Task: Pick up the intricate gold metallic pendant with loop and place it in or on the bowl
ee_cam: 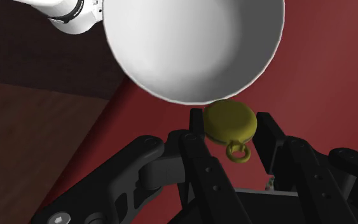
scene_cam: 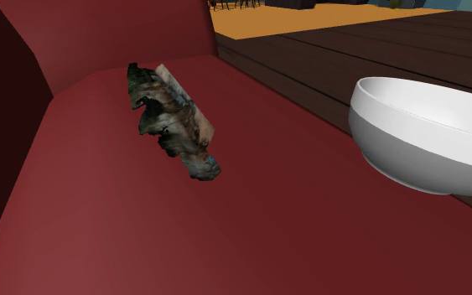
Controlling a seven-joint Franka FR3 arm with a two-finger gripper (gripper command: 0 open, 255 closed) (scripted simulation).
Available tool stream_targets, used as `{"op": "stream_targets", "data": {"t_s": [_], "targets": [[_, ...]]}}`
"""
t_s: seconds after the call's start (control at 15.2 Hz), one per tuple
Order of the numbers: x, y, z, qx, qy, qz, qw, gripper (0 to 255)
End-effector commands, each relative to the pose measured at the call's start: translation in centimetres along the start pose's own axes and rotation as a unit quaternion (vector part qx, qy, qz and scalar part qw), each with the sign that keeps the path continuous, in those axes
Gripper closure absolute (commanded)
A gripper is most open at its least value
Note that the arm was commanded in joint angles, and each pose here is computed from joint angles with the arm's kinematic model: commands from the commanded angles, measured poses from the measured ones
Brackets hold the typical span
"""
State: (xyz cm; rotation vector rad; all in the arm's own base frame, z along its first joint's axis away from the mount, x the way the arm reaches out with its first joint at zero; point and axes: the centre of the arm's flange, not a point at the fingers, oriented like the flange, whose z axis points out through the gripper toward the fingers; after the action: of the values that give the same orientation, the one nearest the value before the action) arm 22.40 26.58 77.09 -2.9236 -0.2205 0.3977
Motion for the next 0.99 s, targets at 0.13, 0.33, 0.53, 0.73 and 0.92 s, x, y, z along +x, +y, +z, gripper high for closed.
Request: {"op": "stream_targets", "data": {"t_s": [0.13, 0.33, 0.53, 0.73, 0.92], "targets": [[-5.0, -0.4, 1.4, 0.0, 0.0, 0.0, 1.0, 255], [-8.5, -0.6, 2.3, 0.0, 0.0, 0.0, 1.0, 255], [-8.1, -0.3, 3.8, 0.0, 0.0, 0.0, 1.0, 255], [-7.7, 0.0, 5.3, 0.0, 0.0, 0.0, 1.0, 255], [-7.3, 0.3, 6.8, 0.0, 0.0, 0.0, 1.0, 255]]}}
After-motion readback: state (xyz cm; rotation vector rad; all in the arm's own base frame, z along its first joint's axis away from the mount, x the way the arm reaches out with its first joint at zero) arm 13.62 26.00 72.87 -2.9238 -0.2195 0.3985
